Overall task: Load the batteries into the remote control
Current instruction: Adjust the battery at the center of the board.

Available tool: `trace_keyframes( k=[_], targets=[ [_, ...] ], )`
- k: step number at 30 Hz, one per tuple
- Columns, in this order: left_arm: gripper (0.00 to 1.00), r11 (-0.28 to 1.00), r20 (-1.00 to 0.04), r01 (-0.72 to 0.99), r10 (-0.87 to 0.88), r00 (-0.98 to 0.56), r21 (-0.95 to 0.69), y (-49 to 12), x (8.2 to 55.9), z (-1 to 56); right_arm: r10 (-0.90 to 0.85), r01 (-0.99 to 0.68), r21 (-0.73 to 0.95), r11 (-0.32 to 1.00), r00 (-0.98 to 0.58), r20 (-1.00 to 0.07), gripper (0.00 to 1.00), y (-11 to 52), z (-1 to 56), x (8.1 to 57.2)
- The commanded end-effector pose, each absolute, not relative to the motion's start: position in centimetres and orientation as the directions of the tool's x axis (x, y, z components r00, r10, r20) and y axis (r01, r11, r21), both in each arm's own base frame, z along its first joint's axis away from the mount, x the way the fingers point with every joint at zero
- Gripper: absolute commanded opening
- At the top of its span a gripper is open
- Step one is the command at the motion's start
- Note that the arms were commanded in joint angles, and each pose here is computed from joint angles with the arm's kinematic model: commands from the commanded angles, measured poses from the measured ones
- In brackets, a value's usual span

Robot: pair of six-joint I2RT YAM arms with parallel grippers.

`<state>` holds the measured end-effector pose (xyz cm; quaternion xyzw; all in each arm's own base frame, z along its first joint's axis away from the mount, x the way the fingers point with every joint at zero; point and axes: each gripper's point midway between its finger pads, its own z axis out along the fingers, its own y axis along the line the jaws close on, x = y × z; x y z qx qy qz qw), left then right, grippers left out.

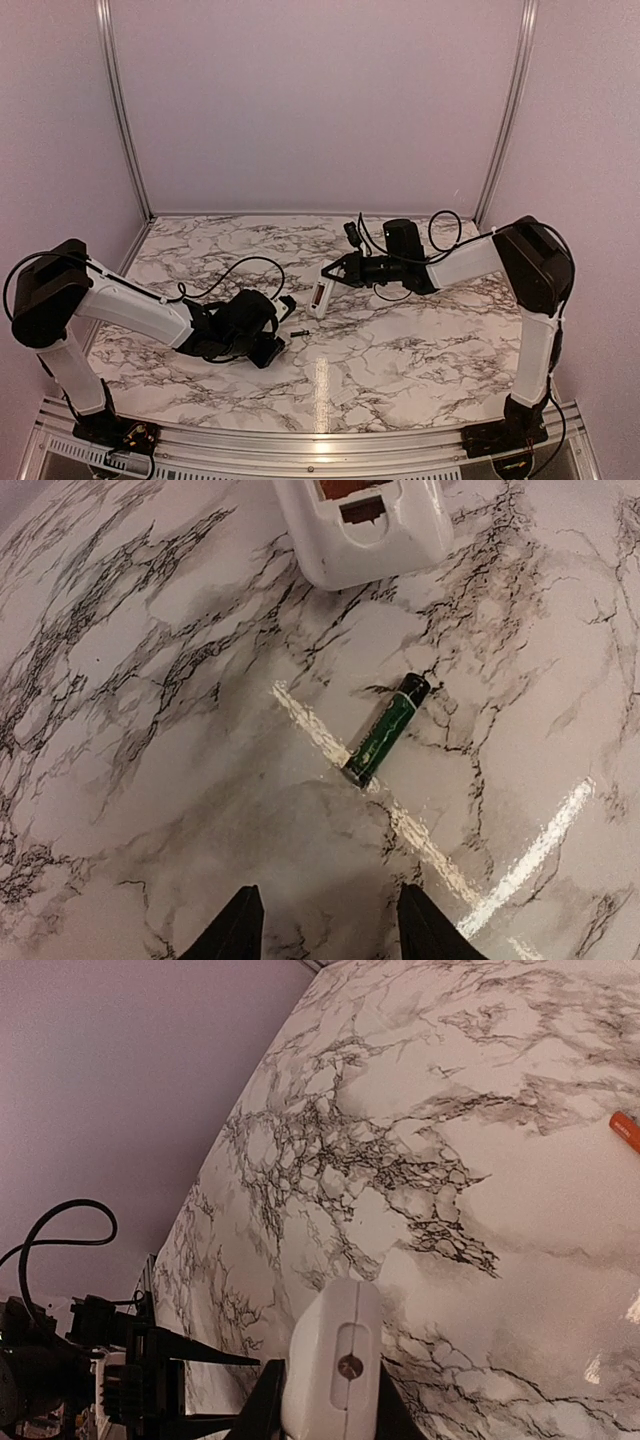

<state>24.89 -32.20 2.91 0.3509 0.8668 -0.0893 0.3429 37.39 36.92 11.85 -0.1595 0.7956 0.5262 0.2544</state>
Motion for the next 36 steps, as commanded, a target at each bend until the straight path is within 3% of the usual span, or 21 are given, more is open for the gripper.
trace_keyframes(
  k=[1, 23, 36],
  targets=[
    [0.48, 0.759, -0.692, 0.644, 0.515, -0.506, 0.093, -33.8, 25.7, 3.5, 0.004, -0.544, 0.736, 0.403, -0.803, -0.596, 0.0, 38.2, 11.7, 38.3],
    [0.45, 0.777, -0.65, 0.604, 0.554, -0.521, 0.178, -33.9, 28.5, 1.4, -0.081, -0.529, 0.714, 0.458, -0.825, -0.559, 0.0, 37.7, 7.9, 36.0],
    [0.44, 0.784, -0.669, 0.609, 0.516, -0.535, 0.118, -34.1, 29.7, 1.0, -0.116, -0.516, 0.744, 0.425, -0.846, -0.521, 0.0, 37.3, 7.3, 33.1]
  ],
)
